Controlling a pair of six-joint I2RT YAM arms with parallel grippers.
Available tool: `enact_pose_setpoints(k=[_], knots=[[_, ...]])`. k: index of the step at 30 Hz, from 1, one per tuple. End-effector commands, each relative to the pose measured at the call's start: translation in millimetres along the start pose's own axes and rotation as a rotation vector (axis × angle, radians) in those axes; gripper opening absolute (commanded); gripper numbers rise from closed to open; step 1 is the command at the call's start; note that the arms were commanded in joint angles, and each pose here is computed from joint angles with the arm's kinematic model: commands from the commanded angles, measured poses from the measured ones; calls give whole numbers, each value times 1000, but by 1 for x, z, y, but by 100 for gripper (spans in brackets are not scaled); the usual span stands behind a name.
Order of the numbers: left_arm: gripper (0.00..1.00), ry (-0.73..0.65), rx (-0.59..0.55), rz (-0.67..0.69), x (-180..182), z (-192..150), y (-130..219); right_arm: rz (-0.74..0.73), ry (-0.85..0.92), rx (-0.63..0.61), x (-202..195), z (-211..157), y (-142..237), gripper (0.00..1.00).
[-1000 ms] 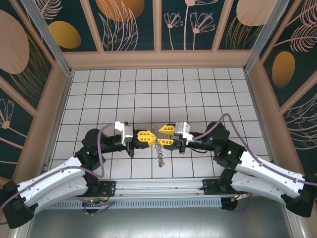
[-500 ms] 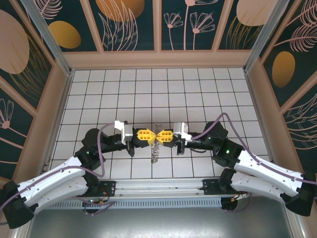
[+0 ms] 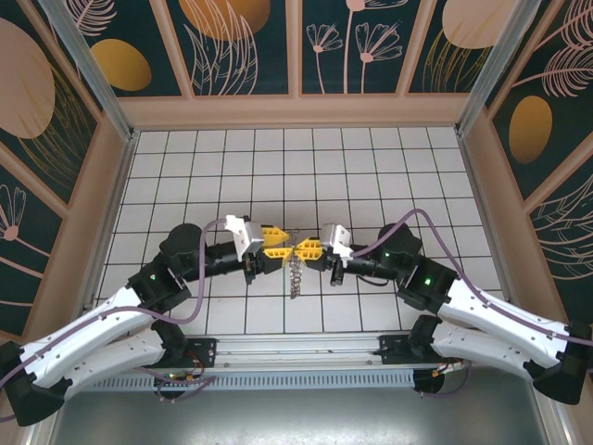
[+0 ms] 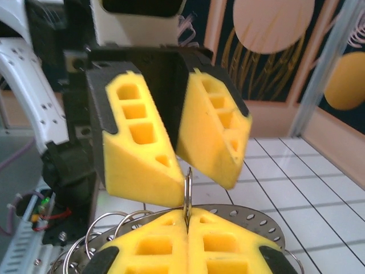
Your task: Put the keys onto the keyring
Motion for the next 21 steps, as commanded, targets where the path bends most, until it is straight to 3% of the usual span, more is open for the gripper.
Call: enact_pose_setpoints(k=[1, 8, 12, 21], knots=[[31, -35, 167, 93, 4, -5, 7, -72, 35, 69, -10, 7, 2, 0], [24, -65, 269, 52, 2, 4, 3, -34, 36, 198, -11, 1, -4, 0], [28, -54, 338, 6, 2, -1, -6, -10, 26, 203, -11, 4, -6, 0], [28, -65, 333, -10, 3, 2, -13, 61, 18, 187, -6, 7, -6, 0]])
Point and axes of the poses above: each hand's point on the last joint's axis, 136 mm out from that joint toward the fingers, its own y axis back along the fingers, its own x axis along the line the jaws close on, z = x × y, the point moved 9 cm from there along y, back along the fingers, and after that the axes turned 7 degrees about y, right-handed, at the moved point
